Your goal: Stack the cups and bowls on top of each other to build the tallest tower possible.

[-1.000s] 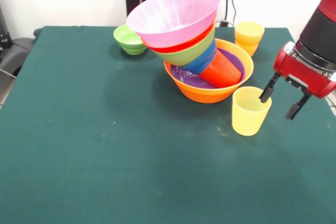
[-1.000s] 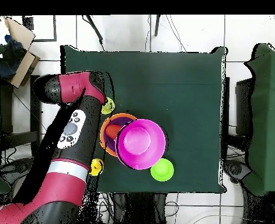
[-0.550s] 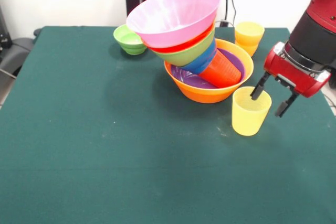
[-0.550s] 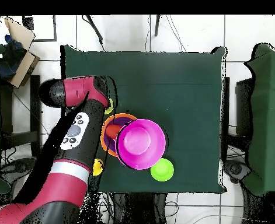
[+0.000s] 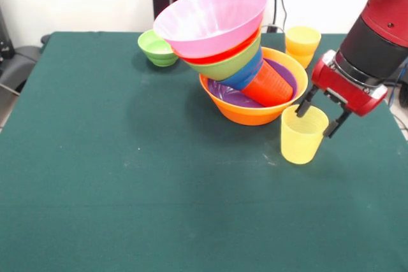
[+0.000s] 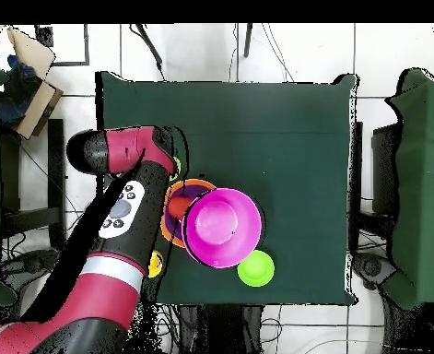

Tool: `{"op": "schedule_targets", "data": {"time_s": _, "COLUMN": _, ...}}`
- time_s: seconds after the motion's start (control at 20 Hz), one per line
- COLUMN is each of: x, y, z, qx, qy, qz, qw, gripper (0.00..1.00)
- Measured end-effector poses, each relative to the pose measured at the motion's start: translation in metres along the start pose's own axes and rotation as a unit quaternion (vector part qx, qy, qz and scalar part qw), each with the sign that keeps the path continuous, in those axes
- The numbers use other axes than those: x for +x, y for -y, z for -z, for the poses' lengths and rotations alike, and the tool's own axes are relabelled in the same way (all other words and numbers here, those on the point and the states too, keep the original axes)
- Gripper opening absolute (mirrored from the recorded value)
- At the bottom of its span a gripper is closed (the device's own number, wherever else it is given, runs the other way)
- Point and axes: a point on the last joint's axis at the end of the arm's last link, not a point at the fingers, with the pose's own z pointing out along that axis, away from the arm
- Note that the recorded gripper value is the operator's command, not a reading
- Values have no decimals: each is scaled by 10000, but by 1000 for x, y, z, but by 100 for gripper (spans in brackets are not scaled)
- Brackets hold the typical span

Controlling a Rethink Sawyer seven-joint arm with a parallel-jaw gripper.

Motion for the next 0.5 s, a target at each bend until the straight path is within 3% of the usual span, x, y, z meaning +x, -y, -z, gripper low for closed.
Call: {"op": "schedule_targets", "data": {"time_s": 0.5, "x": 4, "y": 1, "z": -4, "qx": -89, "qy": -32, "qz": -75, "qw": 9999, "gripper": 100}}
